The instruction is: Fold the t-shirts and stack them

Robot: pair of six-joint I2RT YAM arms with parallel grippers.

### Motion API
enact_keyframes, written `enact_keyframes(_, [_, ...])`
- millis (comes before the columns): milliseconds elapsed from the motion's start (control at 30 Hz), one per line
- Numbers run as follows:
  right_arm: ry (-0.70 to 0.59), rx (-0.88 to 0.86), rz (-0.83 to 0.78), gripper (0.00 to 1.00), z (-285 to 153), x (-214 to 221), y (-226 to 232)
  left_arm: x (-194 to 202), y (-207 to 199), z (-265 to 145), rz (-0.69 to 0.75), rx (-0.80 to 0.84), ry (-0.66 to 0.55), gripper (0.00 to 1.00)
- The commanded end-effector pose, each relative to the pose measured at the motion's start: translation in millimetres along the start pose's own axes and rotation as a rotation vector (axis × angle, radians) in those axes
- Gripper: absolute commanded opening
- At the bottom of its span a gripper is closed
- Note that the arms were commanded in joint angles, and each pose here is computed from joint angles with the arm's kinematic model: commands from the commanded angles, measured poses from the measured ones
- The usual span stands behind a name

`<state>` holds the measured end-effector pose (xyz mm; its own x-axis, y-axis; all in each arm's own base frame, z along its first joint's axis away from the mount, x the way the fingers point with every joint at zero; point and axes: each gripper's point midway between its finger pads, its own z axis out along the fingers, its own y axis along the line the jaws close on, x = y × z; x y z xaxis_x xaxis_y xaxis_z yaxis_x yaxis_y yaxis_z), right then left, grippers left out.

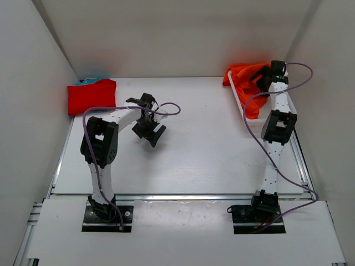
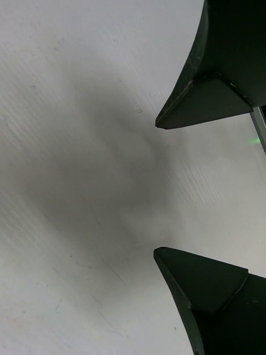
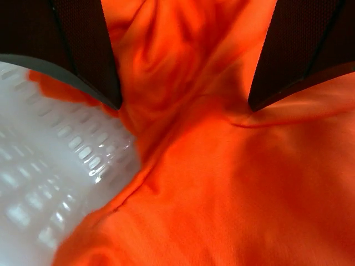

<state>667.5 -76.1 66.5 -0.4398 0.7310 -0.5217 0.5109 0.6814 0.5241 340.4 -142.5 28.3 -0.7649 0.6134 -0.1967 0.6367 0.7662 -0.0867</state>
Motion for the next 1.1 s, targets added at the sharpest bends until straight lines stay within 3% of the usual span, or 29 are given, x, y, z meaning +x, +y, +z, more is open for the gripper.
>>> enact_keyframes(0, [-0.042,-0.002,-0.086,0.99,-13,-2,27,-21,7,-17,0.036,-0.017,-0.054,0.99])
enact_keyframes(233, [0.024,0.013,-0.025,0.98,2,16,8,-33,26,-17,0.014,-0.044,-0.070,0.99])
enact_keyframes(333, [0.046,-0.022,-0.039,0.79,10,26,14,-27,30,-17,0.000,-0.056,-0.059,0.99])
enact_keyframes(467, [0.112,-0.040,0.029,0.24,20,43,7,-19,37,-15,0.002,-0.092,-0.037,0.98])
enact_keyframes(500, [0.120,-0.049,0.065,0.01,20,43,10,-19,36,-16,0.010,-0.093,-0.036,0.98])
enact_keyframes(600, [0.128,-0.104,0.075,0.00,18,39,20,-20,40,-18,0.016,-0.115,-0.037,0.98])
enact_keyframes(833, [-0.051,-0.287,-0.087,0.00,-41,-15,102,-20,45,-34,0.037,-0.178,-0.055,0.99])
enact_keyframes(1033, [-0.319,-0.415,-0.317,0.00,-159,-64,196,-19,72,-69,-0.109,-0.163,-0.172,0.99])
enact_keyframes(1067, [-0.406,-0.423,-0.364,0.00,-197,-84,208,-20,73,-73,-0.121,-0.161,-0.187,0.98])
